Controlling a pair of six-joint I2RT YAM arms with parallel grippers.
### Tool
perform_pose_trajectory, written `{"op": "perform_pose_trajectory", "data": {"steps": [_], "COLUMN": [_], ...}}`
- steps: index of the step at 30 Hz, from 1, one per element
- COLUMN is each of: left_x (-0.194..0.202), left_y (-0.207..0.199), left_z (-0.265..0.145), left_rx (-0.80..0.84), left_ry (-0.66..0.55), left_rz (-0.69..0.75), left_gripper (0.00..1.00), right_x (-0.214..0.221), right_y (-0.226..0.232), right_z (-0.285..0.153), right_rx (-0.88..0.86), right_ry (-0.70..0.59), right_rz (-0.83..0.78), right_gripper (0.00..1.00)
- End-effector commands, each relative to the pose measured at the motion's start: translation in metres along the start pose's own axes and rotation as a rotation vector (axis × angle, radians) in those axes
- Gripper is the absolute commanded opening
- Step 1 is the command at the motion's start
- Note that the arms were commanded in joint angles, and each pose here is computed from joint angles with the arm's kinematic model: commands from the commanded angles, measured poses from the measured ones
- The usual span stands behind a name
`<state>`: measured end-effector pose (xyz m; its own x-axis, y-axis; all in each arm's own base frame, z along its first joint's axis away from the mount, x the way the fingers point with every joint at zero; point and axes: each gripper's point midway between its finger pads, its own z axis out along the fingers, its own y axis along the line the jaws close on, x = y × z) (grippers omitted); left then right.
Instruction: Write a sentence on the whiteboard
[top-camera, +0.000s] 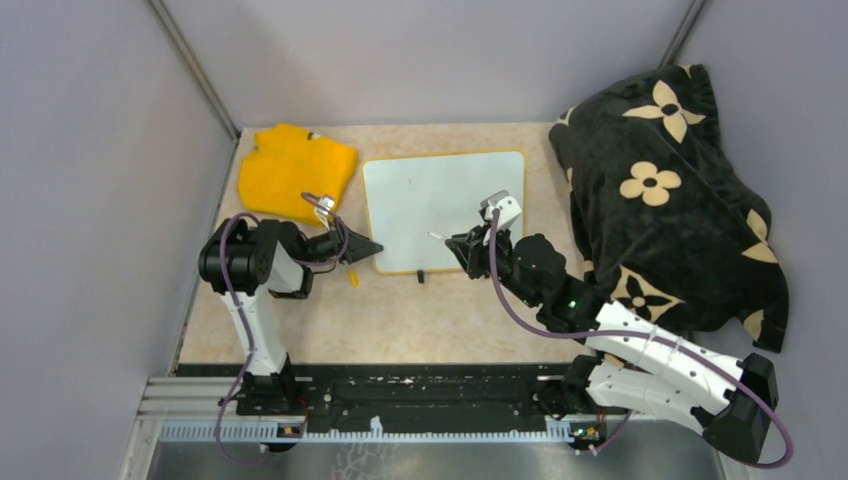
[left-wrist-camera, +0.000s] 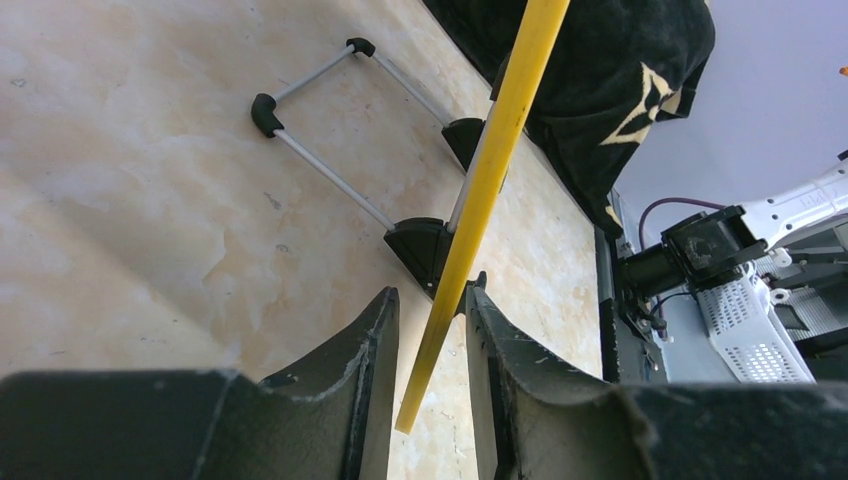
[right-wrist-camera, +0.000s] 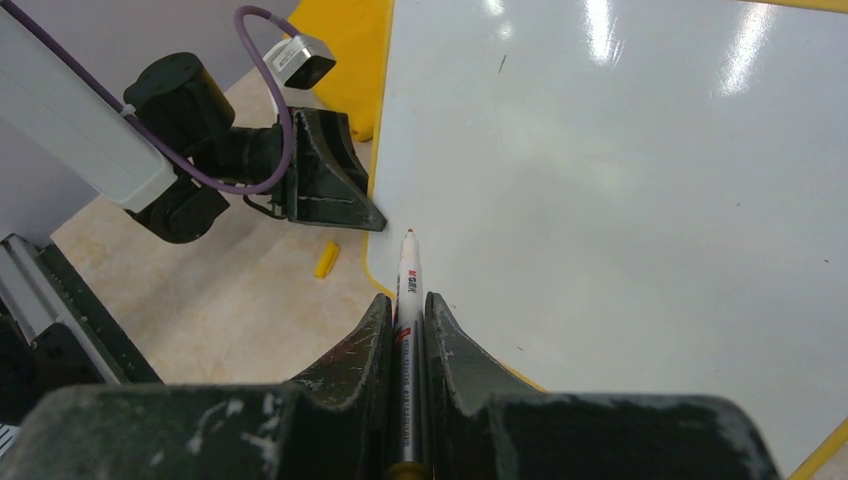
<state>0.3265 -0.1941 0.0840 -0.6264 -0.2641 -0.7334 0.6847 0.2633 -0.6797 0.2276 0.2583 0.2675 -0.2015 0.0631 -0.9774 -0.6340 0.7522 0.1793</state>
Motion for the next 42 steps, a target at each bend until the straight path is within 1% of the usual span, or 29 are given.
{"op": "perform_pose_trajectory", "data": {"steps": [1, 7, 15, 18, 22, 26, 33, 35, 37, 39, 42], "left_x": [-0.022, -0.021, -0.021, -0.020, -0.021, -0.021, -0.021, -0.021, -0.023, -0.026, -0.032], "left_y": [-0.016, -0.015, -0.015, -0.015, -0.015, -0.014, -0.015, -0.015, -0.017, -0.018, -0.023], "left_z": [0.003, 0.003, 0.004, 0.004, 0.004, 0.004, 0.004, 0.004, 0.004, 0.005, 0.005], "left_rx": [0.086, 0.088, 0.087, 0.088, 0.086, 0.085, 0.084, 0.085, 0.089, 0.093, 0.101], "left_ry": [-0.063, -0.058, -0.059, -0.058, -0.060, -0.061, -0.061, -0.063, -0.063, -0.067, -0.073], "left_rz": [0.225, 0.216, 0.211, 0.209, 0.209, 0.207, 0.205, 0.203, 0.201, 0.201, 0.209], "left_gripper": [0.35, 0.28, 0.24, 0.22, 0.20, 0.20, 0.19, 0.22, 0.31, 0.37, 0.41], "right_x": [-0.022, -0.018, -0.015, -0.015, -0.016, -0.023, -0.041, -0.046, -0.048, -0.050, -0.049], "right_y": [0.011, 0.012, 0.012, 0.011, 0.008, 0.004, 0.011, 0.015, 0.019, 0.023, 0.027], "right_z": [0.002, 0.004, 0.008, 0.013, 0.024, 0.038, 0.065, 0.071, 0.075, 0.075, 0.072], "right_rx": [-0.035, -0.039, -0.033, 0.002, 0.071, 0.119, 0.132, 0.125, 0.113, 0.091, 0.067], "right_ry": [-0.068, -0.061, -0.056, -0.062, -0.062, -0.097, -0.146, -0.154, -0.154, -0.154, -0.151], "right_rz": [0.027, 0.033, 0.038, 0.027, 0.010, 0.024, 0.028, 0.027, 0.024, 0.023, 0.020], "right_gripper": [0.00, 0.00, 0.00, 0.00, 0.00, 0.00, 0.00, 0.00, 0.00, 0.00, 0.00]}}
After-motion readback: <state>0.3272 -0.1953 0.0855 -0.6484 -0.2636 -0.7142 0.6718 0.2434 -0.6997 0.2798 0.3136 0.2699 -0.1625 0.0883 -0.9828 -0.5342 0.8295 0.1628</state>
